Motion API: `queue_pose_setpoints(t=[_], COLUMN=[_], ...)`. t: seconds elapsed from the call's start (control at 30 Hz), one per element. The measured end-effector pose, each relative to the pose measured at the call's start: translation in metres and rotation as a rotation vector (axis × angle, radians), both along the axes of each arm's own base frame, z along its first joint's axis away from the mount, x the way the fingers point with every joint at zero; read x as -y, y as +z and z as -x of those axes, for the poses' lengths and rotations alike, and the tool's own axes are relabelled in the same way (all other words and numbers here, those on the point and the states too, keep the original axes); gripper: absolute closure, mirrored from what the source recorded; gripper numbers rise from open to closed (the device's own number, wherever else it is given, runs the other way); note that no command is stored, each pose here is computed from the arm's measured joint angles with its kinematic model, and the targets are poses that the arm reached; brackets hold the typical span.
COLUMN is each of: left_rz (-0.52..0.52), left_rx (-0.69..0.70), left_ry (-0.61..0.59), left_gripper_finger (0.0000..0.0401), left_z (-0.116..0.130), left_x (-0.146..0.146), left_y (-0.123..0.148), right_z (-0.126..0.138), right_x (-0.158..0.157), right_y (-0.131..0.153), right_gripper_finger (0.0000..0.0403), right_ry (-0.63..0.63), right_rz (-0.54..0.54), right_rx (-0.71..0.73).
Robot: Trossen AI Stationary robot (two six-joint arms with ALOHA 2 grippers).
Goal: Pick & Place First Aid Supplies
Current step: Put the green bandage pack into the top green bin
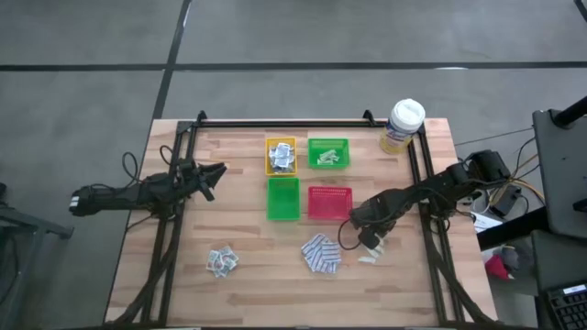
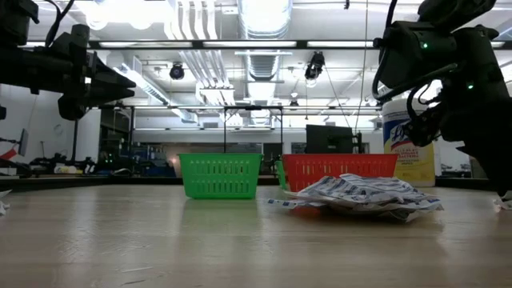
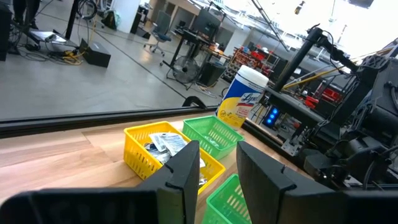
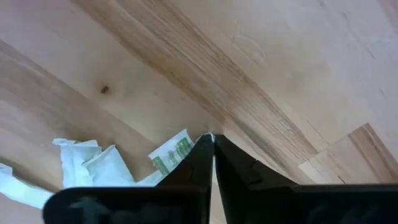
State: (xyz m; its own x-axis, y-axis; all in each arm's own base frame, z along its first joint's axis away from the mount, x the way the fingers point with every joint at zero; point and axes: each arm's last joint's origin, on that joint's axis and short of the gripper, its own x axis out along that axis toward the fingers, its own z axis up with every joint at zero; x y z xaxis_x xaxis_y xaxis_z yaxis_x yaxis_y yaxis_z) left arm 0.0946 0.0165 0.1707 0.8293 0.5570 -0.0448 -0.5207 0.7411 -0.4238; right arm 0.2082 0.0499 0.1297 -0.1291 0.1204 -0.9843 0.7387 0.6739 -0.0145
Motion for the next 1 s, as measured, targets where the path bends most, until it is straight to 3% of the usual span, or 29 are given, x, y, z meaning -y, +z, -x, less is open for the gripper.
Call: queue_pose_setpoints(t=[0.27, 0.6, 0.8, 1.0], left_rz=[0.0, 0.0, 0.0, 0.0], left_rx=[0.0, 0.0, 0.0, 0.0], left_ry=[0.0, -0.001, -0.001, -0.001], left_gripper_finger=[0.0293, 0.0293, 0.0293, 0.0293], left_z=[0.0, 0.0, 0.0, 0.0], left_x=[0.0, 0.0, 0.0, 0.0], left_y=[0.0, 0.0, 0.0, 0.0], right_z=[-0.003, -0.006, -0.004, -0.001], right_x=[0.003, 0.003, 0.003, 0.006], right_y=[0.017, 0.025, 0.032, 0.063], right_gripper_finger=[0.0395, 0.0394, 0.0395, 0.0394], right_ry=[-0.002, -0.019, -0.094, -0.128], right_rz=[0.103, 0.125, 0.142, 0.297], right_rx=[0.039, 0.066, 0.027, -0.098])
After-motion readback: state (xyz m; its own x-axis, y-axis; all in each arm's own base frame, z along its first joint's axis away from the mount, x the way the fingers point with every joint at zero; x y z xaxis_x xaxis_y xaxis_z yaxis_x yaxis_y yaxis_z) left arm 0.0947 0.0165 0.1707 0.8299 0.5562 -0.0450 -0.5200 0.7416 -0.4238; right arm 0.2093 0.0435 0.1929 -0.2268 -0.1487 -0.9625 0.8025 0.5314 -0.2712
